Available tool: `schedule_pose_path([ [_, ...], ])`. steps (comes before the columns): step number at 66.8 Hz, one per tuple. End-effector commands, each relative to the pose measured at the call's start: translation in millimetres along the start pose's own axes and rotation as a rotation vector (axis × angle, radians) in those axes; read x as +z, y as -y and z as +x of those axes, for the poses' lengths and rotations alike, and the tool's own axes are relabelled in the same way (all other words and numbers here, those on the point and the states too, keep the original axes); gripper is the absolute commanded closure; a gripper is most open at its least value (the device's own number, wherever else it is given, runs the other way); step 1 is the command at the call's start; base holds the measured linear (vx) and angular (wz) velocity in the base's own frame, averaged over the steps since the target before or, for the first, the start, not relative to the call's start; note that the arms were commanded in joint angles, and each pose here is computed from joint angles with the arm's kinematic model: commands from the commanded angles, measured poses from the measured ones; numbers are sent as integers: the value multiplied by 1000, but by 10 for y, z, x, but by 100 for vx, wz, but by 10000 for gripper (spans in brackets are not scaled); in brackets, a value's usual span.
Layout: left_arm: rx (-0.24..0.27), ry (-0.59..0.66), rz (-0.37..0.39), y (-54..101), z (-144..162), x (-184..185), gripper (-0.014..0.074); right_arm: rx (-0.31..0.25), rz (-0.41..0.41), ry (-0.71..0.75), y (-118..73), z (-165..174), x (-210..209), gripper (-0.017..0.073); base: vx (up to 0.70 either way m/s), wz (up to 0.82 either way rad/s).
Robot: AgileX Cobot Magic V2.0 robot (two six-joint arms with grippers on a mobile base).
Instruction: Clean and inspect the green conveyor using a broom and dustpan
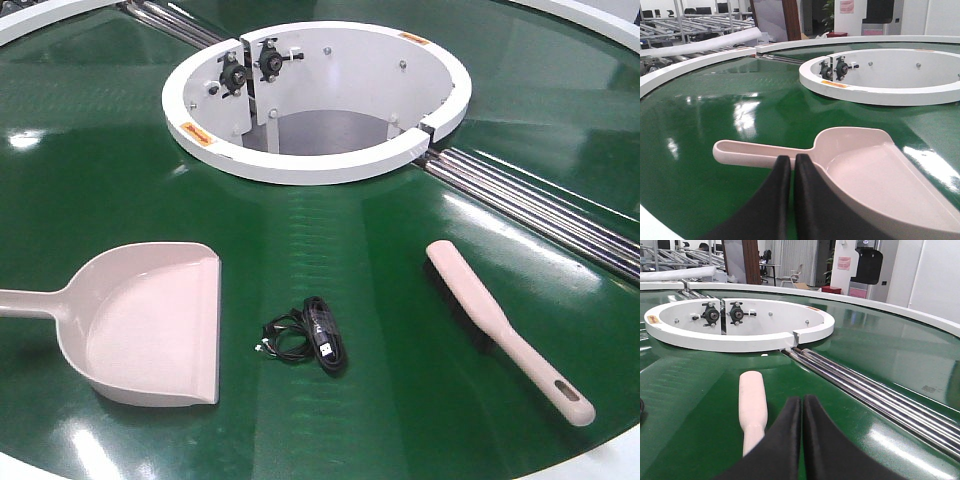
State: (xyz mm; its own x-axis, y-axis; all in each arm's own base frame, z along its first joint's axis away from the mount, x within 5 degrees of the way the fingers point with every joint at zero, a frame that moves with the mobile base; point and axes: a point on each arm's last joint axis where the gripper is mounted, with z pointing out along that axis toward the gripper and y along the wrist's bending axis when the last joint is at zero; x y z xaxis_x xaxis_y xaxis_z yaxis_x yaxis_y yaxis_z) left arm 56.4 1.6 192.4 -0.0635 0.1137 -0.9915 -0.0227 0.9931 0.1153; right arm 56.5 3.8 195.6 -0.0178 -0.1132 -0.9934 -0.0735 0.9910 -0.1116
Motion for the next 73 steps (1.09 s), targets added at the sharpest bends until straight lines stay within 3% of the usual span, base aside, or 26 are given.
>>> schedule_pose_path([
  [1, -14, 74, -10, -6, -40, -8, 600, -5, 9, 85, 6, -67, -9, 568, 0, 0],
  [65, -14, 82, -12, -7, -48, -9, 600, -5, 9, 84, 5, -66, -9, 568, 0, 0],
  [69, 24, 112, -18, -12, -75, -11, 600, -5, 9, 84, 5, -66, -9, 568, 0, 0],
  [73, -23, 177, -23, -22, -159, -26, 600, -5, 9, 84, 5, -66, -9, 568, 0, 0],
])
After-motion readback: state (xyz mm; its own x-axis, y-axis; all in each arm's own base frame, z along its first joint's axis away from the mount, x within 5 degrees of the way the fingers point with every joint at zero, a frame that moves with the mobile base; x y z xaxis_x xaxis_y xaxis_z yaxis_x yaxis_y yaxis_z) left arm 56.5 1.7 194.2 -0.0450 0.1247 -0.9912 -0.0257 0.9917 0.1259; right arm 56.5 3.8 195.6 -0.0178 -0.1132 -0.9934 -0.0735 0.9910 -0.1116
